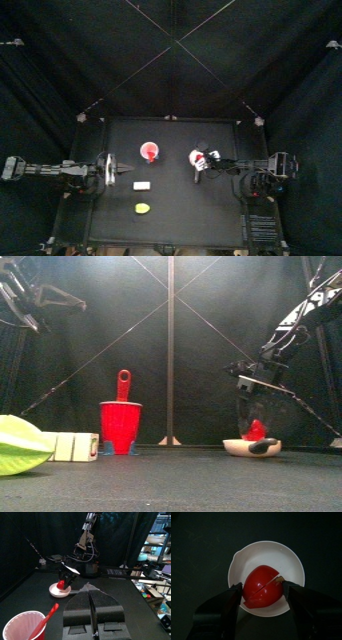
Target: Place apple below pan
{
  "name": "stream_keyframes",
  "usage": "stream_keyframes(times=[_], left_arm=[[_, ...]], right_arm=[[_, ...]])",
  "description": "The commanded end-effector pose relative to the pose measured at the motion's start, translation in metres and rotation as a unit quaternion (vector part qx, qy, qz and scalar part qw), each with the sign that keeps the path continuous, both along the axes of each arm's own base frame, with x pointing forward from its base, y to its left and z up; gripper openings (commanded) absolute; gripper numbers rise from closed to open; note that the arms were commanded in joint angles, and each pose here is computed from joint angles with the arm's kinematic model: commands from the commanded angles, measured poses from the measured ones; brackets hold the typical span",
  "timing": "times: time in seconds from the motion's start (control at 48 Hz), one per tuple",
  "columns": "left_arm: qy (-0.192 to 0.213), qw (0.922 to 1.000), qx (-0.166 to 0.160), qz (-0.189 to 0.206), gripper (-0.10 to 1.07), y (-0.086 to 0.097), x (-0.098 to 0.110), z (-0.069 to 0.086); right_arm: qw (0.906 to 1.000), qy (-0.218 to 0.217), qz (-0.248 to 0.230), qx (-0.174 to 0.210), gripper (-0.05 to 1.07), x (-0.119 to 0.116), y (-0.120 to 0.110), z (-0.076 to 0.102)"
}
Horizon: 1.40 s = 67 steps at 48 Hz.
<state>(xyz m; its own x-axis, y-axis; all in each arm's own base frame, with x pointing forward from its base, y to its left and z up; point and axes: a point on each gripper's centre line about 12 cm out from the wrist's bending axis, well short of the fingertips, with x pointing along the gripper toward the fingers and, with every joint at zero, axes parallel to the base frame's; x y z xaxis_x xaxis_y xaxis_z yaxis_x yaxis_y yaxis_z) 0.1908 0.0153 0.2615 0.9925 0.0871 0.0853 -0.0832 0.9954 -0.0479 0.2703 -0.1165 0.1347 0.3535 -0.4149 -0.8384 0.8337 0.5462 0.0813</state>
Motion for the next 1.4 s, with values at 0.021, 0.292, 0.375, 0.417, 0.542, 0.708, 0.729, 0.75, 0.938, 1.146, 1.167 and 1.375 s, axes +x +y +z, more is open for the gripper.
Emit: stream_keyframes(times=[0.021,0.292,0.375,0.417,0.542,0.708,0.729,0.75,0.938,1.146,1.167,1.375], left_arm=[[-0.008,1.0,0.001,0.0,-0.03,0.0,0.002,0.005],[-0.008,1.0,0.001,0.0,-0.03,0.0,0.002,0.005],[-0.008,1.0,0.001,0.0,-0.03,0.0,0.002,0.005],[-0.008,1.0,0.001,0.0,-0.03,0.0,0.002,0.005],[-0.008,1.0,0.001,0.0,-0.03,0.0,0.002,0.005],[-0.008,1.0,0.001,0.0,-0.03,0.0,0.002,0.005],[-0.008,1.0,0.001,0.0,-0.03,0.0,0.002,0.005],[-0.008,1.0,0.001,0.0,-0.03,0.0,0.002,0.005],[-0.008,1.0,0.001,0.001,-0.03,0.0,0.002,0.005],[-0.008,1.0,0.001,0.001,-0.03,0.0,0.002,0.005],[-0.008,1.0,0.001,0.0,-0.03,0.0,0.002,0.005],[-0.008,1.0,0.001,0.0,-0.03,0.0,0.002,0.005]], right_arm=[[0.9997,-0.022,0.007,-0.008,0.71,0.006,0.002,0.013],[0.9974,-0.057,0.042,-0.014,0.71,0.012,0.023,0.034],[0.9957,-0.067,0.062,-0.015,0.71,0.014,0.035,0.041],[0.9945,-0.072,0.074,-0.017,0.71,0.014,0.041,0.043],[0.9899,-0.081,0.116,-0.016,0.71,0.015,0.064,0.047],[0.9816,-0.084,0.171,-0.011,0.71,0.012,0.096,0.048],[0.9797,-0.083,0.182,-0.01,0.71,0.012,0.102,0.047],[0.979,-0.082,0.186,-0.01,0.71,0.012,0.105,0.047],[0.9669,-0.074,0.244,0.004,0.71,0.009,0.14,0.039],[0.9596,-0.063,0.272,0.036,0.71,0.009,0.165,0.022],[0.9595,-0.06,0.272,0.039,0.71,0.009,0.166,0.02],[0.9607,-0.042,0.269,0.054,0.72,0.016,0.169,0.003]])
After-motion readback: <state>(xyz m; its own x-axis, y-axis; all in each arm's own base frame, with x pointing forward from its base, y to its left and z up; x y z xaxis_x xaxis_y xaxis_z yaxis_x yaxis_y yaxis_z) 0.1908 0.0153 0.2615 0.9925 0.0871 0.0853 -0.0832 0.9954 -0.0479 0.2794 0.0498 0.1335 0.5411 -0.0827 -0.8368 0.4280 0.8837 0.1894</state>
